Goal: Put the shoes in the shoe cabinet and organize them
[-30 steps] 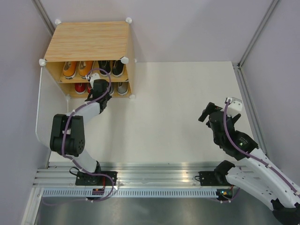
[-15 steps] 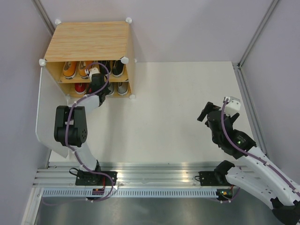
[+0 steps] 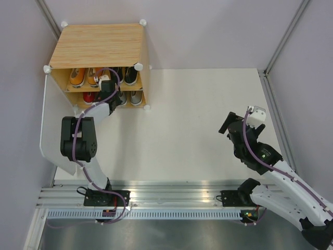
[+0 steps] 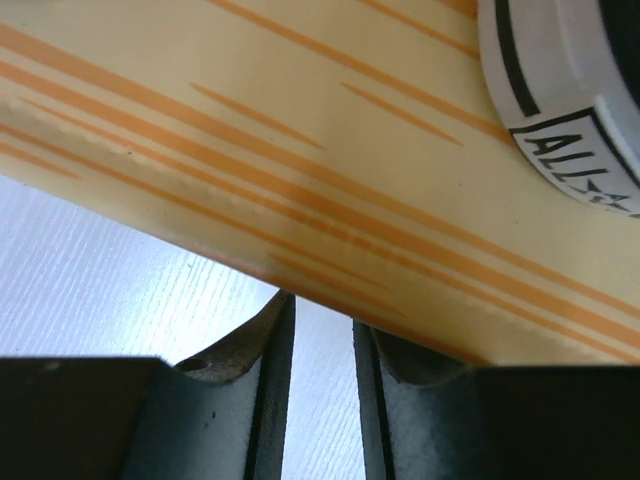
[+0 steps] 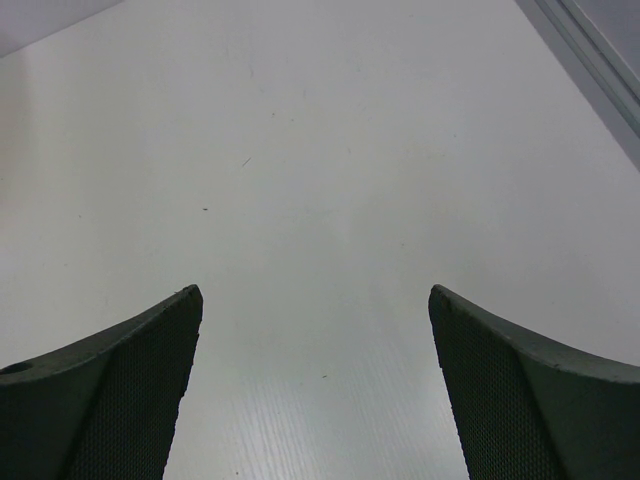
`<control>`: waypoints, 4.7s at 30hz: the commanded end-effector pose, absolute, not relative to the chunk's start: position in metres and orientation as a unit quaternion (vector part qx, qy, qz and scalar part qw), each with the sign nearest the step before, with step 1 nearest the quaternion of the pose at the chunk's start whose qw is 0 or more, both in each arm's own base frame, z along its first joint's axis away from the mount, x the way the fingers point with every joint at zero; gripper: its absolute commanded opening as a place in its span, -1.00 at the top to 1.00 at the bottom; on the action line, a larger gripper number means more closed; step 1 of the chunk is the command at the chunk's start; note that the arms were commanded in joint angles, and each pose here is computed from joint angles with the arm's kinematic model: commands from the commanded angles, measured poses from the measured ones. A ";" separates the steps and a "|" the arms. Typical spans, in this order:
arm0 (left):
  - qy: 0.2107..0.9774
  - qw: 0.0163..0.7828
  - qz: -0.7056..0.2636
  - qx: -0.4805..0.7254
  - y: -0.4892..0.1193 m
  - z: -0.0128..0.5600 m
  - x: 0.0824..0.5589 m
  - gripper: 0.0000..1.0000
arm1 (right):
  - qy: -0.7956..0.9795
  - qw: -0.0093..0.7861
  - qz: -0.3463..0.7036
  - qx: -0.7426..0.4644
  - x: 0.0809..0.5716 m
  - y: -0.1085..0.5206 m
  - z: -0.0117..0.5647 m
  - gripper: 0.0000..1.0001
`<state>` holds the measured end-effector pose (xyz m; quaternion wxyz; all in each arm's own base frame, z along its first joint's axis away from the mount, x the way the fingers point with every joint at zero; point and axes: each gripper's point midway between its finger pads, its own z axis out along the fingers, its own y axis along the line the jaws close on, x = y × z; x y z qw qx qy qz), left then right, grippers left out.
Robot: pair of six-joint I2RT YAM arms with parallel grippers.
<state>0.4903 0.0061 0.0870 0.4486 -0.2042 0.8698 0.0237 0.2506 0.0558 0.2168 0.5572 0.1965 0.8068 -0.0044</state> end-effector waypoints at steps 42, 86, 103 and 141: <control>0.745 0.461 0.364 -0.317 0.156 0.356 0.202 -0.99 | 0.818 0.561 0.122 0.032 0.221 0.093 0.318 -0.96; 0.781 0.566 -0.219 -0.145 -0.008 0.357 0.289 -1.00 | 0.801 0.585 0.115 0.054 0.210 0.074 0.321 -0.95; 0.677 0.642 -0.345 -0.102 -0.007 0.377 0.409 -0.99 | 0.796 0.587 0.088 0.116 0.206 0.052 0.313 -0.96; 0.731 0.669 -0.127 -0.043 -0.043 0.372 0.409 -0.99 | 0.781 0.609 0.056 0.126 0.215 0.043 0.330 -0.95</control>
